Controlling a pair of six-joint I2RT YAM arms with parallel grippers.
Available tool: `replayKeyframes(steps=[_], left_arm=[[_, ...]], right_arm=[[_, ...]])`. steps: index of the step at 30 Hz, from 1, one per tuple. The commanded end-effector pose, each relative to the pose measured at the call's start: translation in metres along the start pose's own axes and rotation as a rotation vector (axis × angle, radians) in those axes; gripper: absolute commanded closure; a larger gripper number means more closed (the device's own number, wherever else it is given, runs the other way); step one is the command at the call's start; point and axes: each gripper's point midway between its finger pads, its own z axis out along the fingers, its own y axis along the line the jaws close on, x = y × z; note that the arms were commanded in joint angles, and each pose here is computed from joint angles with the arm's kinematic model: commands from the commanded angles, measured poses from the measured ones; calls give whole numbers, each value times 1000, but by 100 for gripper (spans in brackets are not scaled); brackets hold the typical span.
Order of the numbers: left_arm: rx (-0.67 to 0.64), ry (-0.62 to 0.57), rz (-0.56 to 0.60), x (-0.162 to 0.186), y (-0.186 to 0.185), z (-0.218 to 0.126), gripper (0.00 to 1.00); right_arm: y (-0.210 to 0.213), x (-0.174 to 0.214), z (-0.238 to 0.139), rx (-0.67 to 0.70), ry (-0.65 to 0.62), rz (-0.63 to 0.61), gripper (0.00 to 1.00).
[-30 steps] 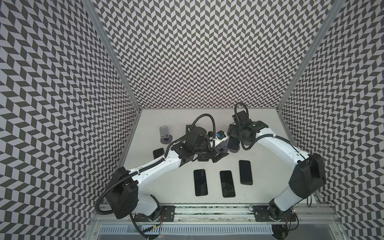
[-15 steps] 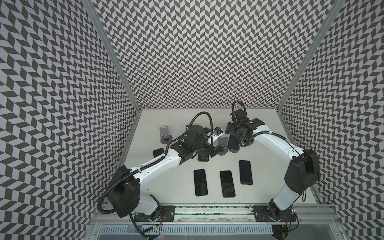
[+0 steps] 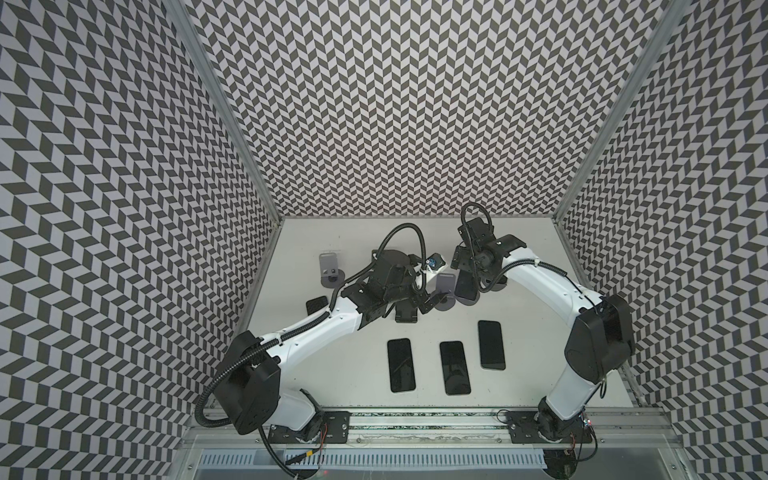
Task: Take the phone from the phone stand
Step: 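Lower the left gripper onto a grey stand while the right gripper descends, then close the right gripper on the purple-edged phone and lift it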
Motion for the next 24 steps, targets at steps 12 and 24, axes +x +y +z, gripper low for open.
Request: replayKeyframes(steps=[12, 24], left_arm=[[47, -27, 28, -5, -17, 6, 0], [21, -26, 38, -7, -13, 6, 0]], right_arm=[[3, -6, 10, 35, -11, 27, 3], [0, -3, 21, 53, 4, 20, 3]])
